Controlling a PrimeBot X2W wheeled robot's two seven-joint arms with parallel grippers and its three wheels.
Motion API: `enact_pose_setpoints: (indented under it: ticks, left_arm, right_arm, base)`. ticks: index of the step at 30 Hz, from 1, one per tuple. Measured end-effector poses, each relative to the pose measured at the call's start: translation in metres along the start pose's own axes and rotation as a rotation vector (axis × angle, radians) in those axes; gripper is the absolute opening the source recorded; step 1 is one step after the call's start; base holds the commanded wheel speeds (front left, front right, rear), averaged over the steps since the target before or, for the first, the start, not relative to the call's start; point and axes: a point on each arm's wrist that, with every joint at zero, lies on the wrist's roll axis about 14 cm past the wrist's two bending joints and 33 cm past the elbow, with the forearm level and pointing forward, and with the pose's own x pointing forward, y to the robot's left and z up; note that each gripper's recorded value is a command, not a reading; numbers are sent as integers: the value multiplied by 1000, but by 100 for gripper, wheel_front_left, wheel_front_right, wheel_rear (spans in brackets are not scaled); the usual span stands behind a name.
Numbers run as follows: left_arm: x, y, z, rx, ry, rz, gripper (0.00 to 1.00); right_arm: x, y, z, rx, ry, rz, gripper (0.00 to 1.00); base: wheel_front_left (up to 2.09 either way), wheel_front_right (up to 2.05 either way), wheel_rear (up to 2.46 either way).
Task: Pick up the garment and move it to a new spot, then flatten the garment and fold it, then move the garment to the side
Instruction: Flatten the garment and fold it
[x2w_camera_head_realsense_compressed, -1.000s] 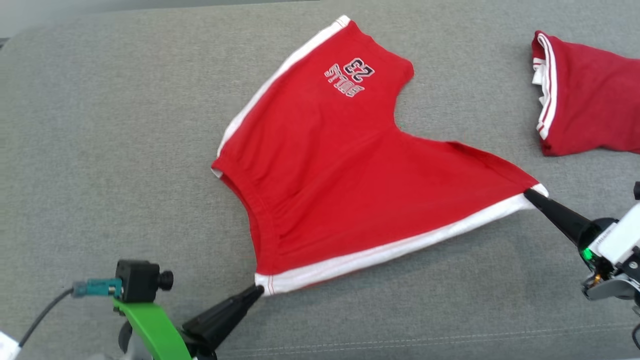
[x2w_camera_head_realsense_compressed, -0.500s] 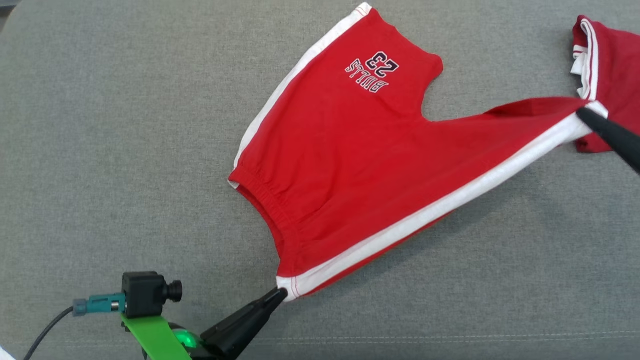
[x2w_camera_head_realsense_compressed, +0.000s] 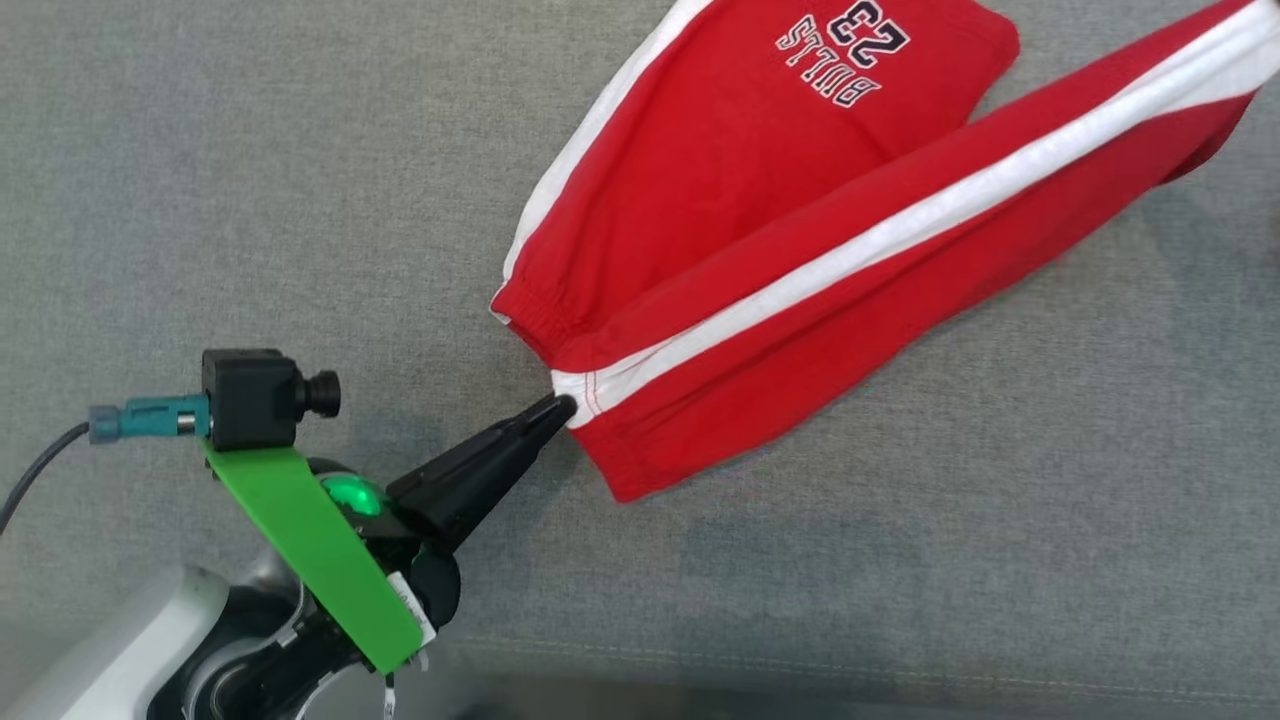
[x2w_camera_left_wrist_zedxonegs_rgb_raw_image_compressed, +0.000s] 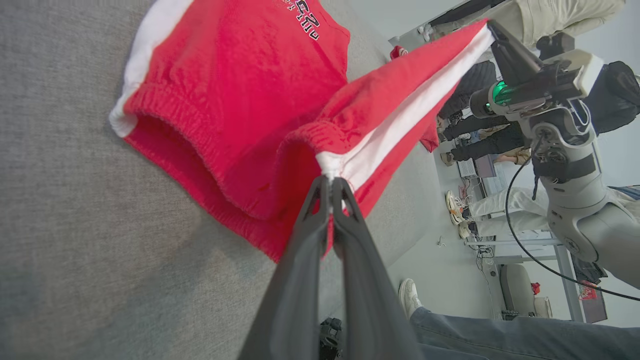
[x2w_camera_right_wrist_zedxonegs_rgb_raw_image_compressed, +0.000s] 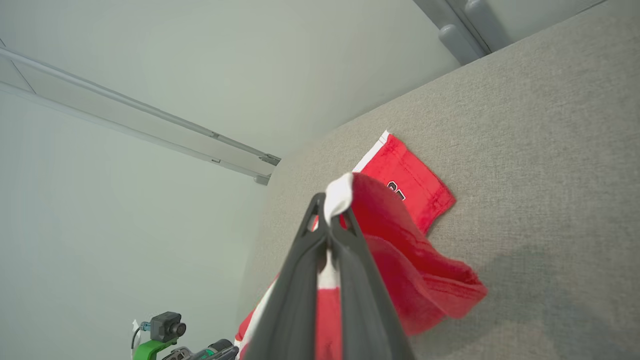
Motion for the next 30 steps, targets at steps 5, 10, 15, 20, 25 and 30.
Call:
enact_pose_setpoints:
  ticks: [5, 10, 15, 20, 25, 30]
  left_arm:
    - [11, 7, 16, 8, -10, 5, 0]
    - [22, 19, 31, -23, -45, 21, 0]
    - [27, 38, 38, -41, -67, 70, 0]
    - [25, 60, 35, -80, -81, 135, 0]
    - [18, 77, 44, -82, -118, 194, 0]
    - [19, 81, 55, -69, -149, 201, 0]
  right_arm:
    - [31, -32, 16, -75, 7, -58, 0]
    - [67, -53, 16, -117, 31, -66, 0]
    - [109, -66, -1, -144, 71, -39, 0]
    - [149, -62, -36, -131, 144, 30, 0]
    - [183, -39, -57, -120, 172, 124, 0]
    - [204, -34, -57, -148, 169, 136, 0]
  base:
    - [0, 0, 0]
    - [0, 0, 0]
    - [0, 0, 0]
    - [0, 0, 0]
    - [0, 0, 0]
    - [0, 0, 0]
